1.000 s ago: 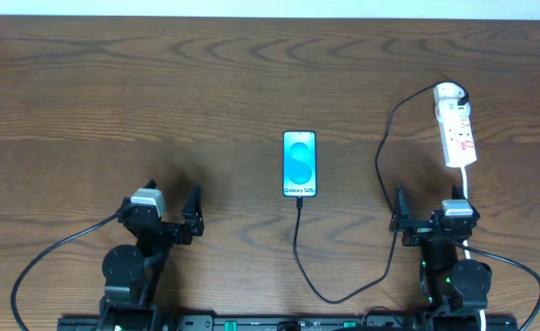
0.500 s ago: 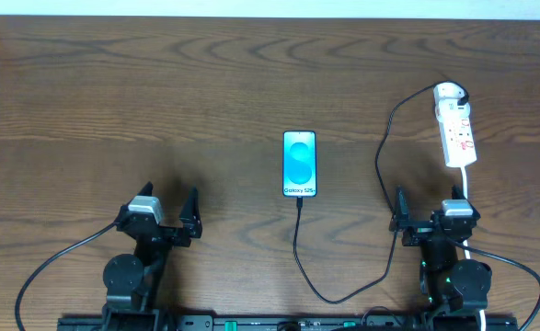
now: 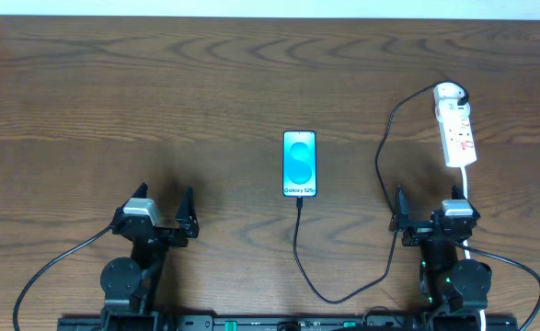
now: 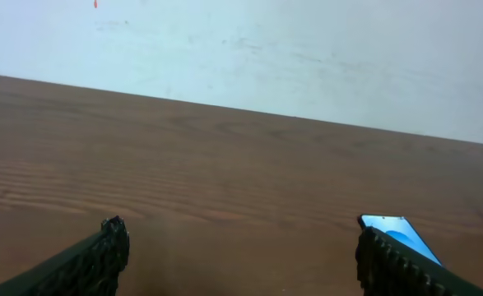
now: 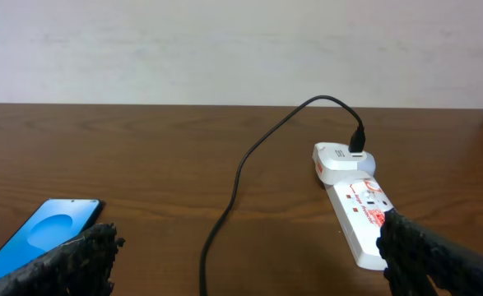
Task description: Plug charger to phone and switch on socket
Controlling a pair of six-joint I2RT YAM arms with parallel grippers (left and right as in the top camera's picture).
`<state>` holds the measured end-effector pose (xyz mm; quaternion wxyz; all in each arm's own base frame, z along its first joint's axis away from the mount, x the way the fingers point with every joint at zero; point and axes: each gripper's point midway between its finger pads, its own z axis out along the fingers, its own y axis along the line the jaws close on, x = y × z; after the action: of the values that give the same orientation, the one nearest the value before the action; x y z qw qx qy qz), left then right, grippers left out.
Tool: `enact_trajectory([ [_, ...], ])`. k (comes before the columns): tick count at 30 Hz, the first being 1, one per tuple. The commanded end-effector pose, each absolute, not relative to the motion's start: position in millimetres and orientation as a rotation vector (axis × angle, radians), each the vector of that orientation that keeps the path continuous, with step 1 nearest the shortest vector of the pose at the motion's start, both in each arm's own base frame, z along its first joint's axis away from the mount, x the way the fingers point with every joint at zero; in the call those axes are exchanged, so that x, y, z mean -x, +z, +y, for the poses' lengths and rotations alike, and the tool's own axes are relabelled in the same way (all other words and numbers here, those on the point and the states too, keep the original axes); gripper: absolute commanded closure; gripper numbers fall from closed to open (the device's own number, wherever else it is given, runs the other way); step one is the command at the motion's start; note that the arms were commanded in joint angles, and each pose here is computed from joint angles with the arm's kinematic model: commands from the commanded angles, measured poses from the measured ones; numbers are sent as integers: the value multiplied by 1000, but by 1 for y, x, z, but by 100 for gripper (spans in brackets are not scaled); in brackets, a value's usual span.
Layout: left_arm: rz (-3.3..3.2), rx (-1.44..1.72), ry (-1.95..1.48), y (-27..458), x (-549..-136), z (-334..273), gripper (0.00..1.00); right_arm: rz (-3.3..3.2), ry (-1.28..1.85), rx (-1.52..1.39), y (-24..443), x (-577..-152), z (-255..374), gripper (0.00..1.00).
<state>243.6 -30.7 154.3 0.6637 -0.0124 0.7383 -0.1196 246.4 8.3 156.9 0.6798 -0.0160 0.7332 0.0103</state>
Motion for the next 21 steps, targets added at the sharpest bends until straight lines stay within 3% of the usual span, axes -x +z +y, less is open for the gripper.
enact_trajectory([
  [1,1716,-29,-224,140,-242,-31,10,1647,34,26,156,-246,9,1],
  [21,1717,-68,-173,139,-242,-29,10,1647,34,26,156,-246,9,1],
])
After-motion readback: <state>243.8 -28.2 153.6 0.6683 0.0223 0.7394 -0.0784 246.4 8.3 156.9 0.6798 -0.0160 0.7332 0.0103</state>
